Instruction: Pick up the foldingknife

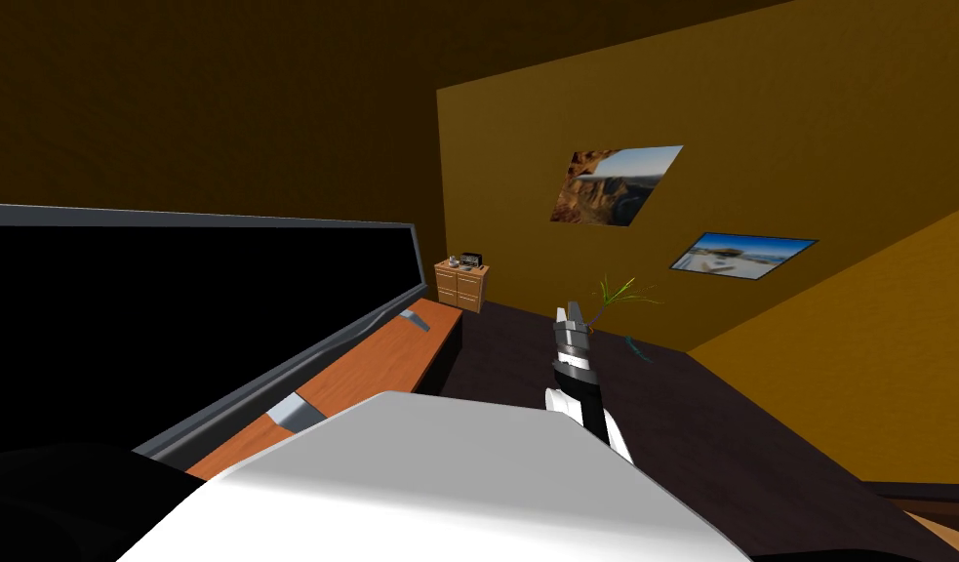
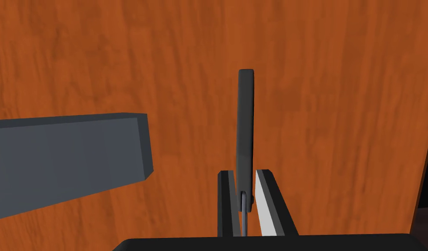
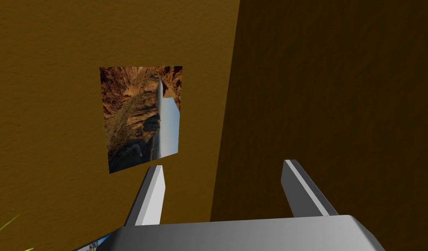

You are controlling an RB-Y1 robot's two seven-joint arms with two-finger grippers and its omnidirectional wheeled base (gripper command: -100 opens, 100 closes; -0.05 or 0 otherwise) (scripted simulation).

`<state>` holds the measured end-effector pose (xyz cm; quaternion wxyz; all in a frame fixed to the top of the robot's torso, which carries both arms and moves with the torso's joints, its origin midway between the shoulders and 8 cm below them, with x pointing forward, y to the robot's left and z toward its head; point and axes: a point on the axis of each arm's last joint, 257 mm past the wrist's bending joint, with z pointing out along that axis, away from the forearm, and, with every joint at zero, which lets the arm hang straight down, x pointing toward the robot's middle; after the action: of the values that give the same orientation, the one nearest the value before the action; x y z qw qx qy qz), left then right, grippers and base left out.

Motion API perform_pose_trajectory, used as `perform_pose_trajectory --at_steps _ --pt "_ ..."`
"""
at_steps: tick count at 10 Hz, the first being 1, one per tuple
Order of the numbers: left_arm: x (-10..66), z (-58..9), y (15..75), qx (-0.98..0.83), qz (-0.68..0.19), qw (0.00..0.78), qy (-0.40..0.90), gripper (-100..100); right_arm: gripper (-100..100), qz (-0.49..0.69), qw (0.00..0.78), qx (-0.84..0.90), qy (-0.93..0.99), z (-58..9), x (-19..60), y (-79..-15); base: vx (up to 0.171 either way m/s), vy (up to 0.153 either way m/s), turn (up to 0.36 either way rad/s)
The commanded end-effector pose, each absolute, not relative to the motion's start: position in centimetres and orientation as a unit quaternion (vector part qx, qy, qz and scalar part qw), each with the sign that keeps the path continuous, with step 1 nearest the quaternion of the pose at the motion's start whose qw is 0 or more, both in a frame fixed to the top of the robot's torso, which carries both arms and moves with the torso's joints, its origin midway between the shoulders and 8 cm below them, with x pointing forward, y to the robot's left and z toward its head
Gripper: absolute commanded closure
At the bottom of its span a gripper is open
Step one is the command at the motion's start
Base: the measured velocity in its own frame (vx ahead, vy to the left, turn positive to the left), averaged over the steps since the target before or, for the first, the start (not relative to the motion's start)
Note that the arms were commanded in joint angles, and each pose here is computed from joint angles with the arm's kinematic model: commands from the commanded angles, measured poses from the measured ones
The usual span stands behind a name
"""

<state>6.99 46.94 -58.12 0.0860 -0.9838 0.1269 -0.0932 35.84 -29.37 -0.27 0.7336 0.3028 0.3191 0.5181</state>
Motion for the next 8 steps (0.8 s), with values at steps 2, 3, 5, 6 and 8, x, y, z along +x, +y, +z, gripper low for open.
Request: perform_pose_trajectory --at_steps 2,3,5,6,8 --pt "7.0 -58.1 46.9 -0.984 -0.093 0.086 0.127 0 0 0.518 0.734 0.303 0.319 -0.3 35.8 -29.4 0.0 0.0 0.0" --pt "6.5 -57.5 47.3 -0.984 -0.092 0.085 0.125 100 0 0.518 0.734 0.303 0.319 -0.3 35.8 -29.4 -0.001 0.009 0.01" --pt "6.3 -56.8 47.8 -0.985 -0.091 0.085 0.123 100 0 0.518 0.734 0.303 0.319 -0.3 35.8 -29.4 0.0 0.0 0.0" --pt "6.1 -56.3 48.1 -0.985 -0.091 0.085 0.122 100 0 0.518 0.734 0.303 0.319 -0.3 35.8 -29.4 0.003 -0.007 -0.008" --pt "6.2 -56.5 48.0 -0.985 -0.091 0.085 0.123 0 0 0.518 0.734 0.303 0.319 -0.3 35.8 -29.4 0.0 0.0 0.0"
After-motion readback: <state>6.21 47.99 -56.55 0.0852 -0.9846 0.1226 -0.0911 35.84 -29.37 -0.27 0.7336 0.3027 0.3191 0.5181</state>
